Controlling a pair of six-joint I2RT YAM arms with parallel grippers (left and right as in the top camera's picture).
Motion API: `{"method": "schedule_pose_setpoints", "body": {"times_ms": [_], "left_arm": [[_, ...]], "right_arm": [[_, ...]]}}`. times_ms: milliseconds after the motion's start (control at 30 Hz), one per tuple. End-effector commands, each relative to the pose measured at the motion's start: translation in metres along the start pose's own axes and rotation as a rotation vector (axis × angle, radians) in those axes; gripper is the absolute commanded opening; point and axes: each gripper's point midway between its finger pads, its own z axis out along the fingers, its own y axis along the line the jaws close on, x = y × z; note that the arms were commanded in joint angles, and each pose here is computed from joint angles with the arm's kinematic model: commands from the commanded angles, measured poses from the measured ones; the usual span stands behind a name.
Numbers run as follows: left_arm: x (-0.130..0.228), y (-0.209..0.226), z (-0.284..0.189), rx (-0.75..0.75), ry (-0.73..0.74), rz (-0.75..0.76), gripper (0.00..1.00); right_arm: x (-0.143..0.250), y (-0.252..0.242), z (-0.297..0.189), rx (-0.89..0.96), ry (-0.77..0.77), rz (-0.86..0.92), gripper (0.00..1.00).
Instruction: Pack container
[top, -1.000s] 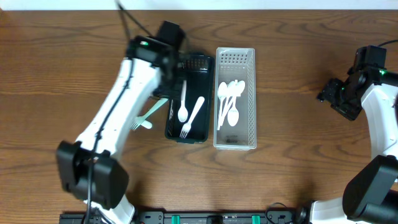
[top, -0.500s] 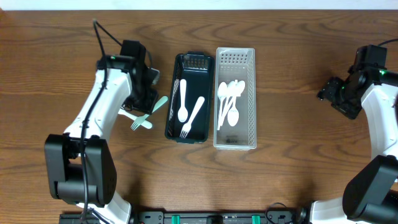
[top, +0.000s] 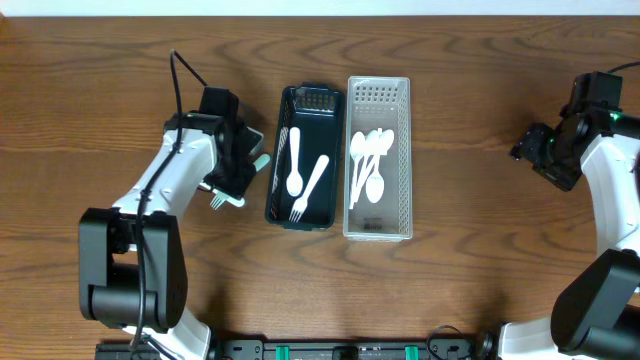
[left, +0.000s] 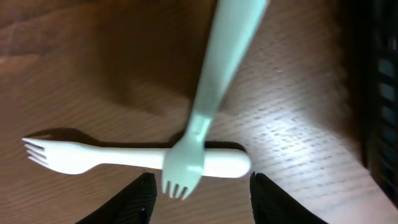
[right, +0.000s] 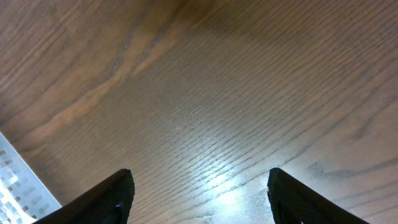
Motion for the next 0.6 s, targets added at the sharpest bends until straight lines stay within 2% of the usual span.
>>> {"method": "schedule_pose_setpoints", "body": {"times_ms": [0, 167, 567], "left_arm": [[0.006, 0.012, 0.005, -0.022, 0.016, -0.013, 0.5], [0.006, 0.02, 0.006, -0.02, 0.004, -0.038, 0.47], [0.008, 0.005, 0.031, 0.074, 0.044, -0.037, 0.46]], "right_arm": [[0.0, -0.004, 0.003, 0.017, 0.006, 0.018, 0.72], [0.0, -0.004, 0.003, 0.018, 0.006, 0.018, 0.71], [0.0, -0.004, 0.003, 0.018, 0.005, 0.018, 0.71]]}}
